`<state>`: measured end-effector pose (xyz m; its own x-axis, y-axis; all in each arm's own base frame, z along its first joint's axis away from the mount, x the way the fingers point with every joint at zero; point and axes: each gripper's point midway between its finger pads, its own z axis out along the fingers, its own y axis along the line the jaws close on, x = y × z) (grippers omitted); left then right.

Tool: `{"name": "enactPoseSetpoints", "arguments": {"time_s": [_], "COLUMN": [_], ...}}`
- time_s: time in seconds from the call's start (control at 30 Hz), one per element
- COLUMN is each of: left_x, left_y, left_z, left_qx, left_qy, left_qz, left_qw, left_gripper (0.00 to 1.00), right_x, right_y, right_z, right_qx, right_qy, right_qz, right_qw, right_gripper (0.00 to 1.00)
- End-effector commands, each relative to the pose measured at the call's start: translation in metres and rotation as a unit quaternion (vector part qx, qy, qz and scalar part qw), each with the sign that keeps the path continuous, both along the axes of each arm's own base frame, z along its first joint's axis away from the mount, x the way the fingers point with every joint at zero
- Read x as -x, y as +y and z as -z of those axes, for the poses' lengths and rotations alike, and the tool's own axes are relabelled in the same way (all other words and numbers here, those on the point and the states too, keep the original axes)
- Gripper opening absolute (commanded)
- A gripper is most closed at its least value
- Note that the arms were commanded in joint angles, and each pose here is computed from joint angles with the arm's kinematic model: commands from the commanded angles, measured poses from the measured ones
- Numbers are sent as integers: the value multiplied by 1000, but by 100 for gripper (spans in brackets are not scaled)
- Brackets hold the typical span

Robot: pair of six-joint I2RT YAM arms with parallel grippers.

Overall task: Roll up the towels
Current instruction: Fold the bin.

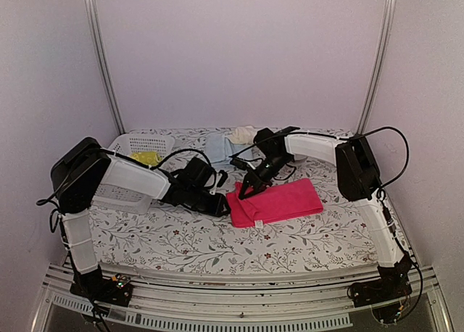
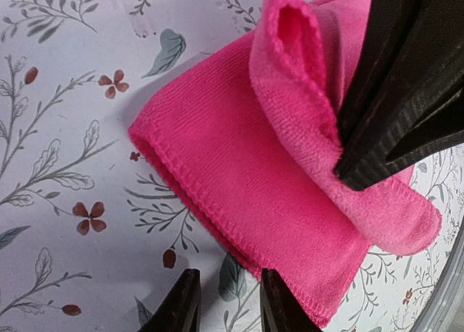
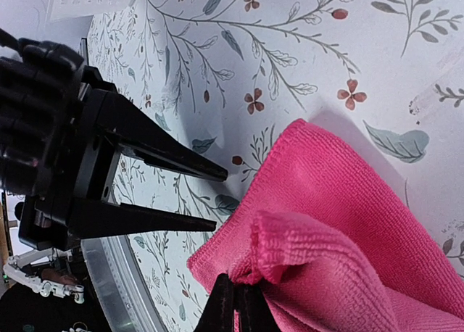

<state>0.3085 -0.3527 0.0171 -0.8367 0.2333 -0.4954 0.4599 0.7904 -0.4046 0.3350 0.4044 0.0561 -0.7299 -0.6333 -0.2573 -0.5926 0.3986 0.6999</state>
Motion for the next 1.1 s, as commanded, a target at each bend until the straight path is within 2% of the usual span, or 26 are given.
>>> {"name": "enactPoseSetpoints", "arguments": {"time_s": [0.0,0.8,0.9,1.0,1.07], "left_x": [12,18,17,14,12], "left_y": [11,16,17,22,29], "left_z": [15,22,21,16,5], "left_qx": [-21,-22,-23,-31,-37], "left_qy": [22,30,27,15,2], "left_qz": [-2,-5,-8,-18,-30], "left_qw": [1000,999,999,999,999], "left_gripper": [32,31,31,31,31], "right_x": [0,6,5,7,9], "right_y": [14,34,35,34,29], "right_z": [2,-2,-2,-9,-17], "right_qx": [-17,-35,-37,-43,-38], "right_qy": [1,-1,0,3,-12], "right_qz": [-7,-14,-14,-21,-29], "right_qw": [1000,999,999,999,999], "right_gripper": [3,5,11,33,39]}}
